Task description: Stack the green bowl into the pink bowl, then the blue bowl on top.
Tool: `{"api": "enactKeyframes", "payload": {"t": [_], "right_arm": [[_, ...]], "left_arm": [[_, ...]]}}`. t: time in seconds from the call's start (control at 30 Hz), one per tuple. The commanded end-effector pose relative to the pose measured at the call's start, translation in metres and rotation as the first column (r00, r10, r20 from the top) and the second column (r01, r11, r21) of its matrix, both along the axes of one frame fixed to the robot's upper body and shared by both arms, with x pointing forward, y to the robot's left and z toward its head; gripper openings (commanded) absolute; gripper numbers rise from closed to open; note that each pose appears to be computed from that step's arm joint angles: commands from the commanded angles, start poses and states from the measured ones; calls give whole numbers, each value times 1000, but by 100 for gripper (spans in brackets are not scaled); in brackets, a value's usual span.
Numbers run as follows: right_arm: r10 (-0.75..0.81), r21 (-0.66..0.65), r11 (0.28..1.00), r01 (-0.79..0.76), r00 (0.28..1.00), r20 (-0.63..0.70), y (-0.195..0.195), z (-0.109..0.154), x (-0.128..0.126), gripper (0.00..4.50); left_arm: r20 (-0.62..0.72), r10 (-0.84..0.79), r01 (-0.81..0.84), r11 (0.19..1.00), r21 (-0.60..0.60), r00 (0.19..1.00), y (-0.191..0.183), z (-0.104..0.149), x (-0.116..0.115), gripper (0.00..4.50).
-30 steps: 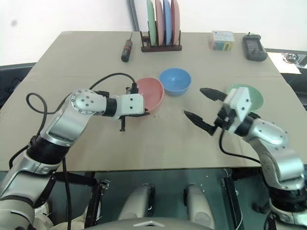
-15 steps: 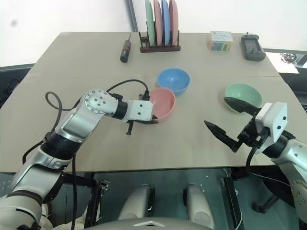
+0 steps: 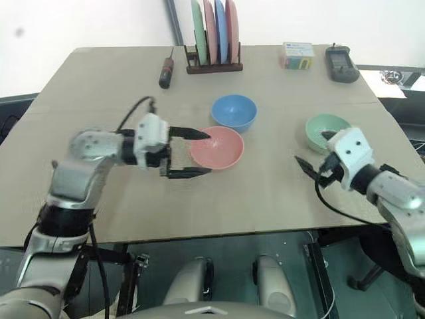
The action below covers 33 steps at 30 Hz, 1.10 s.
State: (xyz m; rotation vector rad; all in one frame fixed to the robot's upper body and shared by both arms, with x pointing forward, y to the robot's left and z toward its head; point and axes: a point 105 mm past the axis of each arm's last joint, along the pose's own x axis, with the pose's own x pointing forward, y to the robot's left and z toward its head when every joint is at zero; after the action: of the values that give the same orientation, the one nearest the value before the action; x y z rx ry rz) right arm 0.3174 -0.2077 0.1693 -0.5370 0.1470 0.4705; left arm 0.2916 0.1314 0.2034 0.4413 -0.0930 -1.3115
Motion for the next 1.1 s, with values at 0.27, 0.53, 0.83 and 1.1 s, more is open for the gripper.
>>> {"api": "enactKeyframes", "payload": {"t": [0.27,0.53,0.83,1.1], "right_arm": [[-153,-87,986,141,977,-150,-30,-20,60,288],[-151,-94,986,137,975,-163,-30,-21,63,5],[545,47,834,-550,834,89,111,40,1,5],[734,-22,677,-735,673,94,196,38,-10,5]], "left_arm": [[-52,-51,44,989,-141,997,25,28,-36,450],[-74,-29,16,987,-163,997,32,26,-48,450],[0,136,-129,939,-318,991,73,9,-45,450],[-133,103,-140,942,-305,986,113,-2,-64,450]]}}
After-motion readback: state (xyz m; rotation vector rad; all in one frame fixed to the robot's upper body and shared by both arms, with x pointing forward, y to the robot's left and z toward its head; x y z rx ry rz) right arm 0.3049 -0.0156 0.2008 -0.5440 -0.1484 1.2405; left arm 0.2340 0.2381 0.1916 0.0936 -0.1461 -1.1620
